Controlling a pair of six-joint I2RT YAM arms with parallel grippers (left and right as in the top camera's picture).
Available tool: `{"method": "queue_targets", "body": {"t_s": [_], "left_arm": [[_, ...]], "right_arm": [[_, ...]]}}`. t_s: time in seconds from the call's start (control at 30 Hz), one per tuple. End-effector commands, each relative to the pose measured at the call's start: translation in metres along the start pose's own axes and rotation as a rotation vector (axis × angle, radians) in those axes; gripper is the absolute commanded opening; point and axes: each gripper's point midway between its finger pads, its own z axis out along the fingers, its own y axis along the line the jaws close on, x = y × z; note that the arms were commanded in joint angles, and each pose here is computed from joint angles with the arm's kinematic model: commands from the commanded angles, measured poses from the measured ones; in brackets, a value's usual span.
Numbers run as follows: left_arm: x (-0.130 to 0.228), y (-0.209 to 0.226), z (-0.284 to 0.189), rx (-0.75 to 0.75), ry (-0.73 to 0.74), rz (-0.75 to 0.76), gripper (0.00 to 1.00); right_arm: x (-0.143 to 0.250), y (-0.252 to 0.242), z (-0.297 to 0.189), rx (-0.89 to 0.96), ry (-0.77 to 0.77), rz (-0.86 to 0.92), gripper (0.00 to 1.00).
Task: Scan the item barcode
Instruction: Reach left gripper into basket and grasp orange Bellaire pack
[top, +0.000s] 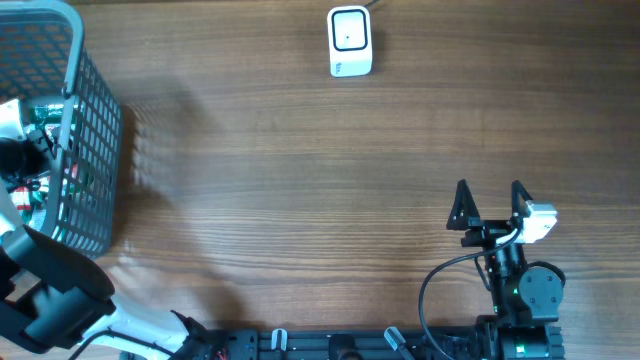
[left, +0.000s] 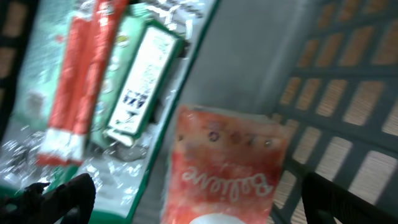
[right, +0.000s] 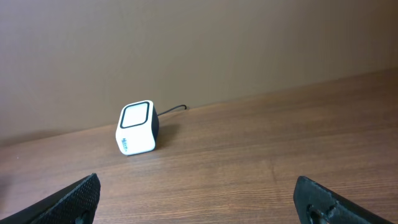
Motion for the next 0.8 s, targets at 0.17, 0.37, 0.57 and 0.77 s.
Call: {"method": "queue_targets", "body": {"t_s": [0.17, 0.37, 0.57, 0.77], "left_arm": [[0.002, -0.009, 0.003, 0.176, -0.049, 0.159, 1.0], [0.016, -0.011, 0.013, 0.2, -0.004, 0.22, 1.0], [0.032, -0.009, 0.038, 0.213, 0.078, 0.2, 1.0], [0.036, -0.007, 0.051, 0.211, 0.086, 0.199, 0.97]], "right_arm": [[-0.002, 0.001, 0.0, -0.004, -0.009, 0.003, 1.0], [-0.002, 0.001, 0.0, -0.004, -0.009, 0.003, 1.0], [-0.002, 0.001, 0.0, -0.004, -0.009, 0.003, 1.0], [-0.002, 0.001, 0.0, -0.004, -0.009, 0.003, 1.0]]}}
